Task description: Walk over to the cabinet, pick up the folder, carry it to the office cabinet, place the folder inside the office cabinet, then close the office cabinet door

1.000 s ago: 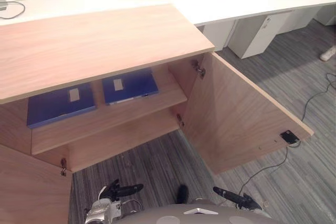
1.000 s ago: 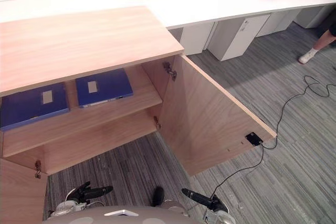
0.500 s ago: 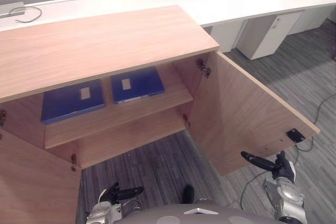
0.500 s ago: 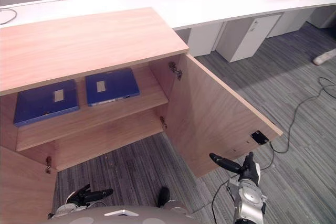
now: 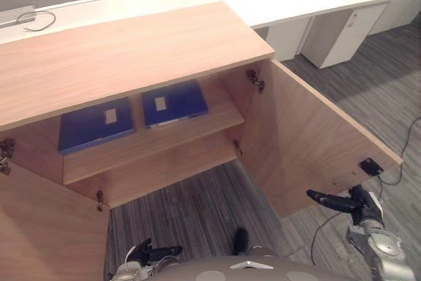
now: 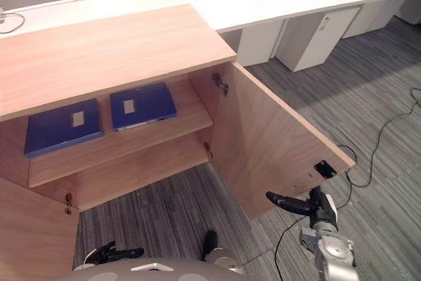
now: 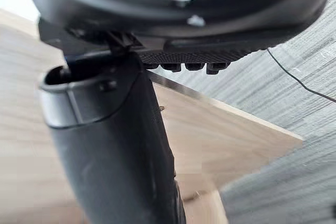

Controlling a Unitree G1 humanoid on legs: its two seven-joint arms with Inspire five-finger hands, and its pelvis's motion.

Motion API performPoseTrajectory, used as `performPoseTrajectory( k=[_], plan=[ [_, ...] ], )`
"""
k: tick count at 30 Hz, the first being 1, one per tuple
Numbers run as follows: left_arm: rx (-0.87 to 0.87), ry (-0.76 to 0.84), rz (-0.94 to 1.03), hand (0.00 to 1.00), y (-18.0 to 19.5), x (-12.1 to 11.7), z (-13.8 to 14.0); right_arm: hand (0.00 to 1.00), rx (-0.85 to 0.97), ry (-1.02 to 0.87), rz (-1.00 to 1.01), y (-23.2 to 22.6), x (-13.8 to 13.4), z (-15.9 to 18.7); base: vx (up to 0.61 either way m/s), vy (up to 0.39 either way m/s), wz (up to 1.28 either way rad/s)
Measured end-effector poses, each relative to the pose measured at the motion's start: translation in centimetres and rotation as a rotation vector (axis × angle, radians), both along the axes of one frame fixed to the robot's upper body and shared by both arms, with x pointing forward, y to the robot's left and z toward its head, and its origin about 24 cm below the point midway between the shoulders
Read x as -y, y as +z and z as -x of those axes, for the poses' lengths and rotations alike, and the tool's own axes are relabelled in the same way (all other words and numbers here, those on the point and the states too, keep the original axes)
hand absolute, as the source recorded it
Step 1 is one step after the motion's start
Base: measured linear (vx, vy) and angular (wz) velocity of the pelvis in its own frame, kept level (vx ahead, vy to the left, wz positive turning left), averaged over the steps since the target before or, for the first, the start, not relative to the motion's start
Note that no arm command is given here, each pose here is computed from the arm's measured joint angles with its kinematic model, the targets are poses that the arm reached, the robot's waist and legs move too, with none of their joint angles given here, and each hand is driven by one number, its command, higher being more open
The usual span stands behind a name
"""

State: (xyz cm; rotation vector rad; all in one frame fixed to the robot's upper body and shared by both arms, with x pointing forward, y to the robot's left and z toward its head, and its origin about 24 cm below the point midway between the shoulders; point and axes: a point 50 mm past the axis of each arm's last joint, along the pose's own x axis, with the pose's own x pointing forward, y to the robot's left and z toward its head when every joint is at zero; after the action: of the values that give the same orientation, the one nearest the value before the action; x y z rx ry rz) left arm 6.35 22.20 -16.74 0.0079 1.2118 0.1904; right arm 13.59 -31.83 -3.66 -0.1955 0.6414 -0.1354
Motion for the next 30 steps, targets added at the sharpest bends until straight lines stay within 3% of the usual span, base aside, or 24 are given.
performPoseTrajectory(
  k=[2,4,6,9,11,20,30],
  plan=[
    [-0.008,-0.03,0.021,1.0,0.0,-0.1,0.2,1.0,-0.108,0.298,-0.012,0.7,-1.5,-0.2,-0.05,0.001,-0.27],
    [-0.001,-0.068,0.035,1.0,0.1,-0.3,-0.7,1.0,-0.223,0.689,-0.037,1.9,-4.5,-0.3,-0.06,-0.018,-0.16],
    [0.023,-0.079,0.046,1.0,0.2,-0.1,-1.3,1.0,-0.25,0.942,-0.094,2.8,-7.4,-0.9,-0.05,-0.014,-0.06],
    [0.035,-0.097,0.074,1.0,0.1,0.7,-1.6,1.0,-0.227,1.255,-0.214,4.6,-11.5,-1.0,-0.01,0.045,0.09],
    [0.025,-0.122,0.077,1.0,0.0,1.0,-1.4,1.0,-0.212,1.378,-0.262,5.6,-12.7,-0.6,0.04,0.112,0.27],
    [0.005,-0.142,0.043,1.0,0.2,-0.2,-0.8,1.0,-0.165,1.411,-0.186,6.9,-12.7,-2.2,0.04,0.151,0.04],
    [0.009,-0.136,0.038,1.0,0.1,0.2,-1.0,1.0,0.053,1.293,-0.23,5.1,-15.9,-4.0,0.05,0.157,0.15]
  ],
)
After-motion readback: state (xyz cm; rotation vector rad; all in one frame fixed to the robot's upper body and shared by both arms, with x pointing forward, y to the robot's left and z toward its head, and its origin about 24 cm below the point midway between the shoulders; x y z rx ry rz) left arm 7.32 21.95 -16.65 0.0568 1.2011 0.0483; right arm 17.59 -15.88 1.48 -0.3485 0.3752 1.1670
